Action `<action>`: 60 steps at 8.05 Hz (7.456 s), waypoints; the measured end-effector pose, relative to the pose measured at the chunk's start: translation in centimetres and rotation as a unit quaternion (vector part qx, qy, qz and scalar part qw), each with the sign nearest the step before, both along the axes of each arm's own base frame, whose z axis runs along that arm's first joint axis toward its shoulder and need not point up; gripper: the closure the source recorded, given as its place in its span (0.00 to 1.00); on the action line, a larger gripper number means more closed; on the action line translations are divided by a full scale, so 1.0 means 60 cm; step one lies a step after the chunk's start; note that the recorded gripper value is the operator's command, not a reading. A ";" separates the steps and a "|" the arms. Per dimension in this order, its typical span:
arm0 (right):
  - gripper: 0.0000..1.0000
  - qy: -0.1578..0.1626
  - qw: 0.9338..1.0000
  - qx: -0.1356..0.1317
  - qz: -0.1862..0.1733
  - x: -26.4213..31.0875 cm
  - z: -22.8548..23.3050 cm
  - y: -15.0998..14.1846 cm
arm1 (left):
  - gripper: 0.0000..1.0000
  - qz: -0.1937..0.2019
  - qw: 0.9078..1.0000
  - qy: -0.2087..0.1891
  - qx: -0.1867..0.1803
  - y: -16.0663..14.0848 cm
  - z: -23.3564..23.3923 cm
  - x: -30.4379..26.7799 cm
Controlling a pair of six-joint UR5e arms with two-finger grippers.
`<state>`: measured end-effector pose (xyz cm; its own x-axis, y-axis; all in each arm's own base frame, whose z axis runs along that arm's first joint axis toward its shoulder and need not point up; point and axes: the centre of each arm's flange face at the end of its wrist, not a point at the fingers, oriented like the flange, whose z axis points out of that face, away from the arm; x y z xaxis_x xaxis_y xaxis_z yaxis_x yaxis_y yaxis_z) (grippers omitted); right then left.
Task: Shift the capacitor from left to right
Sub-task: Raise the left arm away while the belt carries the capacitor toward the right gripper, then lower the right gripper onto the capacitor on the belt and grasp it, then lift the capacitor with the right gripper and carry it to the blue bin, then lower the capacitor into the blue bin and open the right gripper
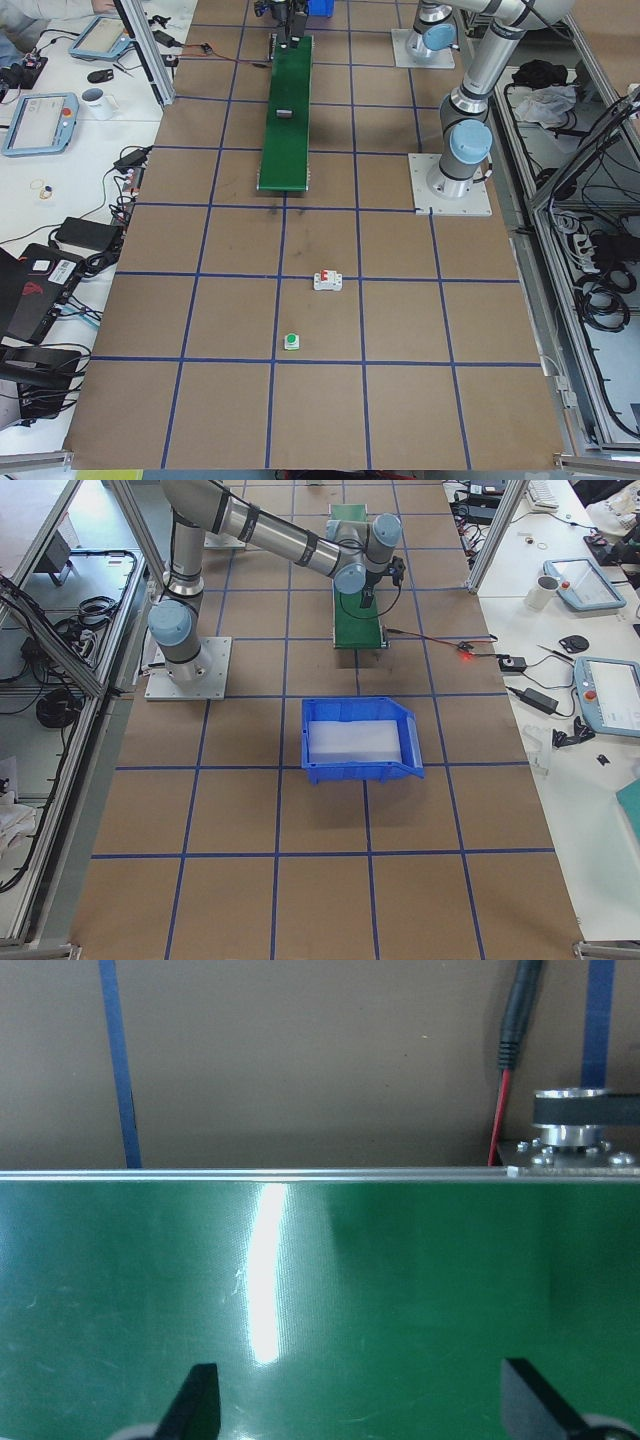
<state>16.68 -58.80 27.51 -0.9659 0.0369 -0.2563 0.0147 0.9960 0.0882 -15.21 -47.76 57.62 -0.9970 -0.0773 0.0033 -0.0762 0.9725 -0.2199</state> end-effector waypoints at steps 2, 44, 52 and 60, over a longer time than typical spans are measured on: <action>0.00 -0.002 1.000 0.003 0.000 0.000 -0.005 0.003 | 0.00 0.002 0.998 -0.003 0.057 0.014 -0.018 0.005; 1.00 0.238 0.970 0.037 0.031 -0.669 0.122 0.065 | 0.00 0.003 0.997 -0.004 0.074 0.025 -0.027 0.006; 0.82 0.224 0.974 0.031 0.031 -0.709 -0.042 0.011 | 0.00 0.003 0.997 -0.004 0.074 0.026 -0.026 0.006; 0.00 0.221 0.971 0.024 0.087 -0.763 -0.003 0.046 | 0.00 0.003 0.997 -0.004 0.073 0.028 -0.024 0.006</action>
<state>-29.11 -56.02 27.31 -0.9737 -0.1351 0.1832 -0.1063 0.9816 0.1586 -14.86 -46.10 56.15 -0.9965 -0.0817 -0.0157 -0.0802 0.9938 -0.0776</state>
